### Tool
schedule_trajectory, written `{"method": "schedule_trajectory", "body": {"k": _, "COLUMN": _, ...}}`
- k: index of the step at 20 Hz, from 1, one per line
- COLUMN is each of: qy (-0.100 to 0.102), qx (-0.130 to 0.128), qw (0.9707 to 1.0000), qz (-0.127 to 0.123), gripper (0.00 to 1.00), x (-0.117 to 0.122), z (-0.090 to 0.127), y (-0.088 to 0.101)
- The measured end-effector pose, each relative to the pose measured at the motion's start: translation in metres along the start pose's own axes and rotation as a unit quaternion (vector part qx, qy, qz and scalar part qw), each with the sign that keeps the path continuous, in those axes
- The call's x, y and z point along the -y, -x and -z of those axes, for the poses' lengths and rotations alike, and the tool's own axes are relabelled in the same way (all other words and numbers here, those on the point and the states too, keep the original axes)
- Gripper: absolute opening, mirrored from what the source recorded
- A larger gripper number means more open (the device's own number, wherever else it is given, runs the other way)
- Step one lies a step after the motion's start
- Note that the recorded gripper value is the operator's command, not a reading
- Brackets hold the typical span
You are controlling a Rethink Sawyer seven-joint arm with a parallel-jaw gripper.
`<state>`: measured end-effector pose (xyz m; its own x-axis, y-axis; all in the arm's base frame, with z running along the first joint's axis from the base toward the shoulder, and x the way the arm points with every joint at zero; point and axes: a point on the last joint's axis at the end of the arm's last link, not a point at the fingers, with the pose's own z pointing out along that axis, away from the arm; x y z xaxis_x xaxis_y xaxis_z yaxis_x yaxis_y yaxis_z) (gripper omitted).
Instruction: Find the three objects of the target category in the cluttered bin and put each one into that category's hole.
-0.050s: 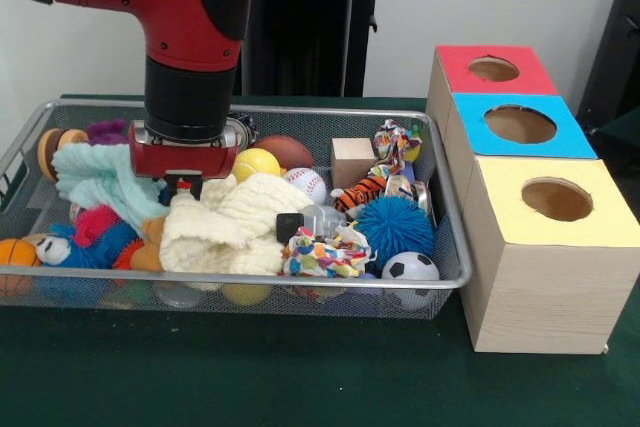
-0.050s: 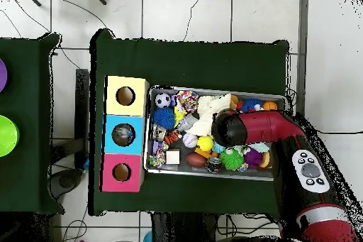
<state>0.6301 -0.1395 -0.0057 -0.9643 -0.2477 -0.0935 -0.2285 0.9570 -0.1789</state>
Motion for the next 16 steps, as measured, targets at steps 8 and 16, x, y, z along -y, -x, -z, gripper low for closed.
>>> {"method": "schedule_trajectory", "body": {"k": 8, "qy": 0.001, "qx": 0.000, "qw": 1.0000, "qz": -0.002, "gripper": 0.00, "x": 0.000, "z": 0.000, "y": 0.000}}
{"method": "schedule_trajectory", "body": {"k": 16, "qy": 0.028, "qx": 0.008, "qw": 0.9980, "qz": -0.056, "gripper": 0.00, "x": 0.010, "z": 0.008, "y": 0.010}}
